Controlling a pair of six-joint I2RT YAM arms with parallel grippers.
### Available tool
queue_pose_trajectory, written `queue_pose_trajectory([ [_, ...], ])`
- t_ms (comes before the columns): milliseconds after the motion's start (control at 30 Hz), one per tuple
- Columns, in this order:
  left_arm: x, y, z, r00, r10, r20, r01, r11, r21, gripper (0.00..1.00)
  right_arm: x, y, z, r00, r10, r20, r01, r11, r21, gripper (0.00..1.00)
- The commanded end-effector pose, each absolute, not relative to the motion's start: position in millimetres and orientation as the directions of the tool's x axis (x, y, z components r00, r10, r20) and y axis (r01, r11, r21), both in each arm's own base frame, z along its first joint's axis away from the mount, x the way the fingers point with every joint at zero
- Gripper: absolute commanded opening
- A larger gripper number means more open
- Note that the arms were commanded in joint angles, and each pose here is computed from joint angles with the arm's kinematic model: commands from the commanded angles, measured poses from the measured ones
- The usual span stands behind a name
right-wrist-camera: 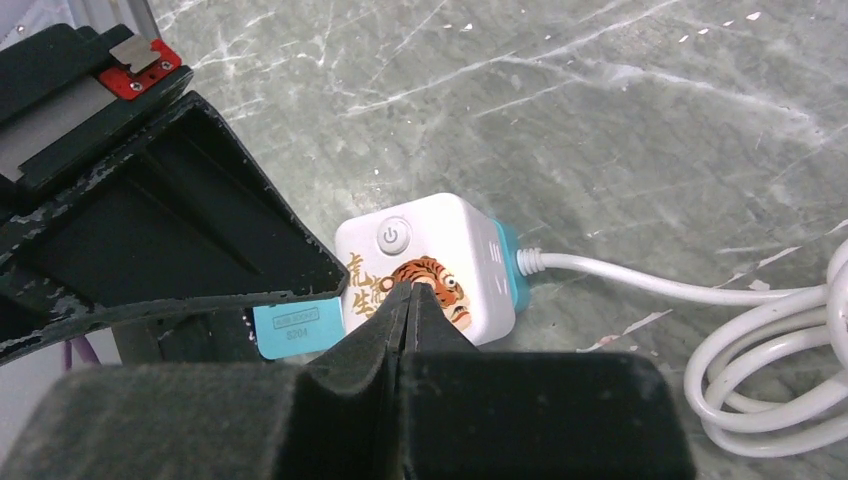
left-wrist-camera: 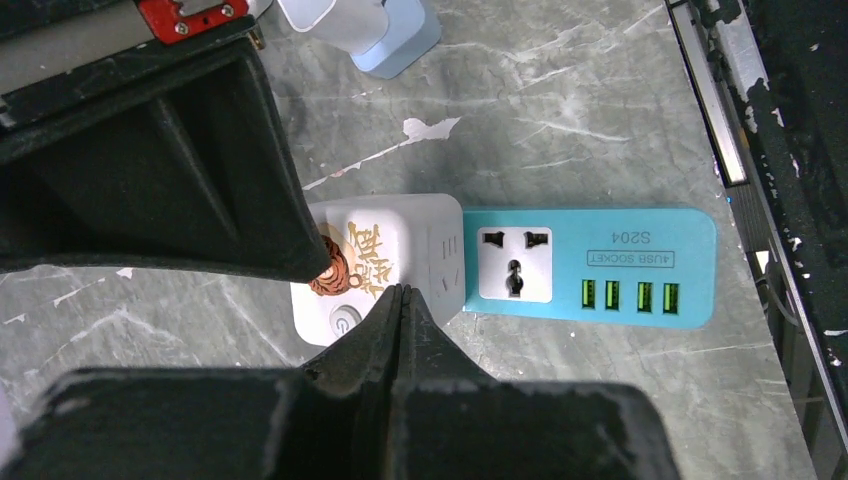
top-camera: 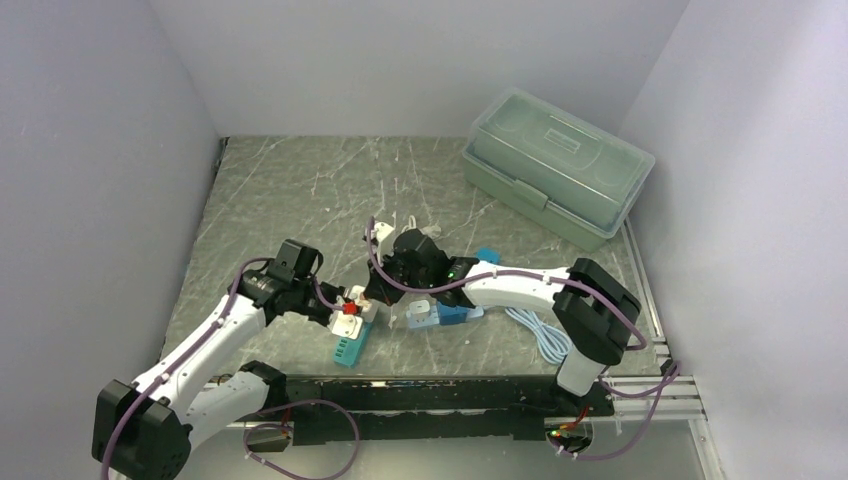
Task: Insert the plug
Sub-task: Insert the plug into the socket.
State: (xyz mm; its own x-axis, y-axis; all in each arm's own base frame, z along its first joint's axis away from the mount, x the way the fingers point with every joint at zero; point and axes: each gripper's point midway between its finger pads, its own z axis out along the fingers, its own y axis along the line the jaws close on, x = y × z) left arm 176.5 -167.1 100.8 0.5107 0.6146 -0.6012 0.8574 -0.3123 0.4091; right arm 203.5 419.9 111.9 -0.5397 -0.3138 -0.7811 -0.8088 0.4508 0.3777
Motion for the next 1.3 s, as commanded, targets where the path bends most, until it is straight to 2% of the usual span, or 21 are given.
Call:
queue_pose_trajectory([
  [0,155.2,-139.2,63.2,0.398,0.731,-0.554,0.917,-0.311,0.249,0.04,201.9,411.2,101.8,-0.537,-0.372,-0.757,-0.809,0.480,0.338,0.00],
  [267,157.1,-140.7,66.7,0.401,0.728,-0.556,0.916,-0.308,0.259,0.03,220.3,436.8,175.9,-0.450,-0.282,-0.848,-0.848,0.434,0.305,0.00],
  [400,156.9,-140.8,67.4,0.411,0.725,-0.553,0.912,-0.313,0.267,0.03,220.5,439.0,194.8,-0.436,-0.249,-0.865,-0.851,0.426,0.306,0.00],
  [633,157.0,-141.6,67.3,0.413,0.723,-0.554,0.911,-0.314,0.269,0.03,197.0,434.5,155.1,-0.482,-0.326,-0.814,-0.847,0.412,0.337,0.00],
  [800,161.1,-144.0,68.2,0.412,0.722,-0.556,0.911,-0.309,0.274,0.03,172.9,417.9,92.2,-0.534,-0.463,-0.707,-0.833,0.428,0.350,0.00],
  [900,161.4,-146.1,68.1,0.412,0.718,-0.561,0.911,-0.311,0.271,0.03,168.2,409.6,74.4,-0.539,-0.502,-0.676,-0.832,0.444,0.332,0.00],
  [1267,163.3,-149.4,75.5,0.421,0.713,-0.561,0.907,-0.308,0.289,0.03,193.3,426.5,142.0,-0.452,-0.417,-0.788,-0.858,0.444,0.257,0.00],
])
